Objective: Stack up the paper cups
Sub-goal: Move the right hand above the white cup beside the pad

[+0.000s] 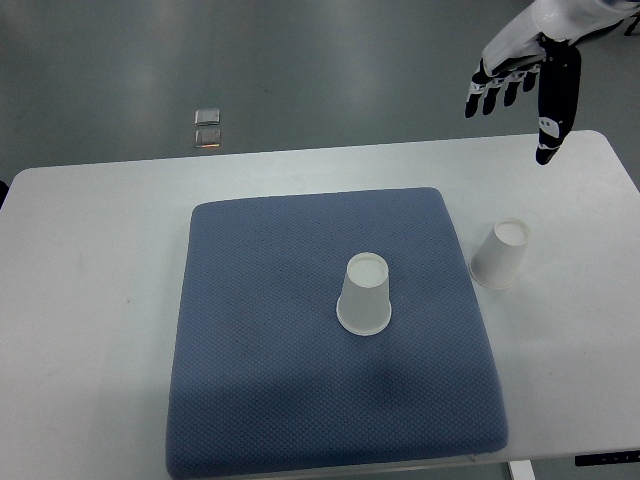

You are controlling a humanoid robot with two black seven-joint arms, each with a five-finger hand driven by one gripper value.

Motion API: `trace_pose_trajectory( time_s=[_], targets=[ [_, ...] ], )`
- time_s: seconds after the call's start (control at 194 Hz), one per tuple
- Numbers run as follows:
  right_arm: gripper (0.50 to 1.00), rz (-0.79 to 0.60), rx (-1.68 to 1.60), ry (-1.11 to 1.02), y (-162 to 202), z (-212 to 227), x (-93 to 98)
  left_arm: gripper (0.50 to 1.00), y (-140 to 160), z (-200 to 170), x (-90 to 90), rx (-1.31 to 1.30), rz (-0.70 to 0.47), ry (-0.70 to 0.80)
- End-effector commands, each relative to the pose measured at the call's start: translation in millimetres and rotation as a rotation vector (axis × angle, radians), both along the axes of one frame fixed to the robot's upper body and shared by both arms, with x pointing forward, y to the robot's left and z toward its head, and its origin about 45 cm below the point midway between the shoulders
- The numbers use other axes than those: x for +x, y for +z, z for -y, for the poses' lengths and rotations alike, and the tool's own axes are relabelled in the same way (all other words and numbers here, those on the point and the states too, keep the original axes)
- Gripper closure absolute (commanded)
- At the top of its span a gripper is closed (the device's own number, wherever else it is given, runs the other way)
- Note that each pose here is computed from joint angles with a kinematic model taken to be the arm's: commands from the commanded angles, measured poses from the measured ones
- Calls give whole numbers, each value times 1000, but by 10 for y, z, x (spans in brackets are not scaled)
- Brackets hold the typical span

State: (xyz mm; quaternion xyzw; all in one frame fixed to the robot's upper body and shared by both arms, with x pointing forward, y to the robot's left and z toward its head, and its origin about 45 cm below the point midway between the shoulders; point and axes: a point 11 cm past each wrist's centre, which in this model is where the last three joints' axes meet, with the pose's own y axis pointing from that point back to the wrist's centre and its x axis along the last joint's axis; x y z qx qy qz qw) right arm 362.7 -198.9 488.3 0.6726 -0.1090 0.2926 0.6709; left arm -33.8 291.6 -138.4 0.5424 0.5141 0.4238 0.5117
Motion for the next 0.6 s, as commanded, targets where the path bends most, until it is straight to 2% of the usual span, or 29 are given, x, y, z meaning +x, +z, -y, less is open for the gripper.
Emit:
trace_pose_trajectory(
  time_s=[0.0,0.087,0.201,0.288,0.432,0.597],
  targets=[
    [574,-20,-10,-1,-88,-11,22,500,0,-6,1,2,0,1],
    [576,-72,-14,-15,-306,44,52,500,0,-6,1,2,0,1],
    [577,103,-10,-66,-579,116,390,500,0,-1,-2,0,-2,-1],
    [579,125,-73,-119,-768,304,527,500,0,-1,-11,0,-3,0],
    [579,85,-86,-164,-1116,516,611,500,1,-11,-36,3,-7,2],
    [579,9,-84,-177,-1509,637,569,500,2,-16,-81,5,-15,4]
  ],
)
